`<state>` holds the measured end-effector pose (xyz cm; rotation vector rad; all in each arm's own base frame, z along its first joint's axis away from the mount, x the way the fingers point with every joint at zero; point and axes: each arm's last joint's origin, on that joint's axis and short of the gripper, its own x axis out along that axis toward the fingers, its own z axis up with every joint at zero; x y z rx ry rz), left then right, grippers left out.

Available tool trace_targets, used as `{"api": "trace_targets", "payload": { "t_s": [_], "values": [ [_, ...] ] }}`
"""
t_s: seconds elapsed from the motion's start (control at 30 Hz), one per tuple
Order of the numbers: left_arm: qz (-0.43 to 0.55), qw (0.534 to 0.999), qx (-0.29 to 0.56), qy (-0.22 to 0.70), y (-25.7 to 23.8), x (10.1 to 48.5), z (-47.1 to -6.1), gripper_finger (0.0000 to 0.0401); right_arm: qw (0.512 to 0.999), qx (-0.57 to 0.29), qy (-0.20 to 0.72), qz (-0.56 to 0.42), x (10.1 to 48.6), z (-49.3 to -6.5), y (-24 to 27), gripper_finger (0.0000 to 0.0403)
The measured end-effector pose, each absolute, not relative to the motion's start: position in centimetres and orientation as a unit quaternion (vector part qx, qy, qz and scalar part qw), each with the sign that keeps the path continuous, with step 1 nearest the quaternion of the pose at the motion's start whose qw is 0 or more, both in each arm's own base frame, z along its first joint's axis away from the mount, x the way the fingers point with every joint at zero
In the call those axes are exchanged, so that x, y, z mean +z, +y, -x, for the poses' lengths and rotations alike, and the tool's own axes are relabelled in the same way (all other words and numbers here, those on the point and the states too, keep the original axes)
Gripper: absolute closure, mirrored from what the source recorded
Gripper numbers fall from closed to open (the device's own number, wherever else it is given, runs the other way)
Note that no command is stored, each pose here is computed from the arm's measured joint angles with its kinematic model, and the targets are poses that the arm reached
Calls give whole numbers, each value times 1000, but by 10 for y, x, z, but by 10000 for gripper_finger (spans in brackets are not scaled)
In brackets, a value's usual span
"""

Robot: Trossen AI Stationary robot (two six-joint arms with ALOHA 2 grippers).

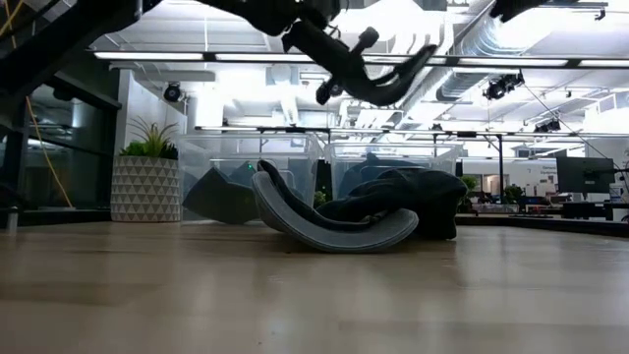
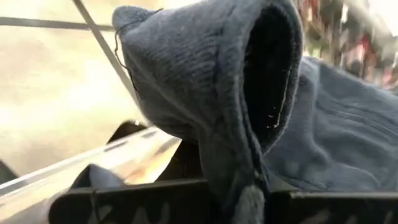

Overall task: Pick & Place hat
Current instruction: Put the bottom blue cap into the right transparent bin

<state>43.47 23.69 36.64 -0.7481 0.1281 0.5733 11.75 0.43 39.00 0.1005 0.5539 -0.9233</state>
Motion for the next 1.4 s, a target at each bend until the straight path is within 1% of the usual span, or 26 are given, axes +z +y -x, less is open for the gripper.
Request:
{"api": "trace_targets", "payload": {
  "t_s": [0.17,0.27,0.4,0.5,0.6,0.67,0.77,0.87,0.93,1.03,1.2,1.4],
  "values": [
    [430,836,339,19,226,348,-444,401,867,-427,252,-49,396,-83,-4,236],
    [460,796,392,-30,213,341,-451,401,879,-405,246,-50,399,-63,-8,236],
    [470,749,458,-90,188,339,-459,401,896,-370,240,-49,401,-36,-14,236],
    [483,714,487,-144,169,340,-464,401,908,-346,231,-47,401,-20,-17,236],
    [483,687,512,-178,154,338,-467,401,919,-323,220,-42,401,-7,-20,236],
    [485,667,528,-201,149,325,-475,401,924,-311,217,-38,401,-2,-21,236],
    [505,640,547,-190,146,304,-477,401,929,-295,219,-30,401,2,-21,236],
    [553,593,533,-241,146,290,-486,401,932,-281,226,-22,400,3,-21,236],
    [560,566,549,-257,148,274,-488,401,934,-272,231,-16,400,3,-20,236],
    [567,551,551,-266,149,258,-493,401,934,-268,234,-11,400,2,-20,236],
    [548,540,559,-311,150,259,-493,401,935,-266,235,-10,400,2,-20,236],
    [523,558,564,-311,151,262,-494,401,936,-258,241,1,400,1,-20,236]
  ]
}}
